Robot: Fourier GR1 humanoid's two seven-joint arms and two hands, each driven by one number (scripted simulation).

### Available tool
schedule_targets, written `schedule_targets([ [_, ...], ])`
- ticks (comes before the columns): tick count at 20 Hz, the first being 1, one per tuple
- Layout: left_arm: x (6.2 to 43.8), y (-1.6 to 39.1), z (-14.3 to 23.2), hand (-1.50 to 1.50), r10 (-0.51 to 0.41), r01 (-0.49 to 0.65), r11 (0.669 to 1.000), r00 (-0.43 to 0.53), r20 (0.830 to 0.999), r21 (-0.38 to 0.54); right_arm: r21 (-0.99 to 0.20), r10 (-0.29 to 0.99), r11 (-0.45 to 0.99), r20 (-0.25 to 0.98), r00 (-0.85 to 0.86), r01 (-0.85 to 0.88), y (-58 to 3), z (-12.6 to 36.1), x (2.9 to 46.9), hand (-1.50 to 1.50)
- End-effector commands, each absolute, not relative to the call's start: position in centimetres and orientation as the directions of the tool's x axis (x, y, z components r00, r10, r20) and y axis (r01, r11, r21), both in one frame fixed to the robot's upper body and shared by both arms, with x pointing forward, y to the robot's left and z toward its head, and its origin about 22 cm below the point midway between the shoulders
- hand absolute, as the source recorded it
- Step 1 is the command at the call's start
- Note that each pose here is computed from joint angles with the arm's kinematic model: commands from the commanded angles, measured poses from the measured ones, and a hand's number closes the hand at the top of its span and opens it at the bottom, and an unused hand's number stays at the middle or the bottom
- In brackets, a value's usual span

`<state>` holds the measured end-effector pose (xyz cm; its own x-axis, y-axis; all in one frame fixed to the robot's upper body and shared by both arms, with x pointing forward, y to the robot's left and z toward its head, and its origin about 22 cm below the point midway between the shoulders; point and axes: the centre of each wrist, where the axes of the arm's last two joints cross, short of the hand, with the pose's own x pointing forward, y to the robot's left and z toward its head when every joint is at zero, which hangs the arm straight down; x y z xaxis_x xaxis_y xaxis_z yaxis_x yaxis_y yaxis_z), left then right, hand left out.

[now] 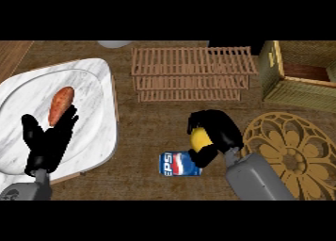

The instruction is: Pick the lemon from the placemat and place it in the tiered shelf

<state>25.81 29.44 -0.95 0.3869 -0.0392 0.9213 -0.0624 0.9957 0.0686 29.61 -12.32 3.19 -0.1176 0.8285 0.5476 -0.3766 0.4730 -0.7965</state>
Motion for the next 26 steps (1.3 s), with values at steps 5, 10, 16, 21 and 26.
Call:
schedule_targets([
  [5,25.5,29.5,-2.3,0.0,-0.032,-0.066,0.995,0.443,0.896,0.068,-0.79,0.755,0.601,0.612,-0.234,-0.124,-2.4,13.2,23.5,1.5],
  [10,24.9,28.1,-2.0,0.0,-0.017,-0.075,0.996,0.45,0.893,0.057,-0.774,0.767,0.632,0.615,-0.181,0.048,-1.6,19.8,20.9,1.5],
  [16,25.3,28.6,-2.6,0.0,-0.014,-0.089,0.994,0.45,0.893,0.06,-0.772,0.79,0.613,0.595,-0.15,0.167,-1.0,27.5,21.7,1.5],
  [21,25.2,30.0,-2.7,0.0,-0.01,-0.075,0.996,0.433,0.901,0.047,-0.75,0.775,0.631,0.621,-0.117,0.195,-1.5,30.4,24.0,1.5],
  [26,24.3,28.9,-2.6,0.0,-0.005,-0.079,0.996,0.448,0.894,0.046,-0.717,0.755,0.649,0.649,-0.096,0.255,-2.9,34.4,27.1,1.5],
])
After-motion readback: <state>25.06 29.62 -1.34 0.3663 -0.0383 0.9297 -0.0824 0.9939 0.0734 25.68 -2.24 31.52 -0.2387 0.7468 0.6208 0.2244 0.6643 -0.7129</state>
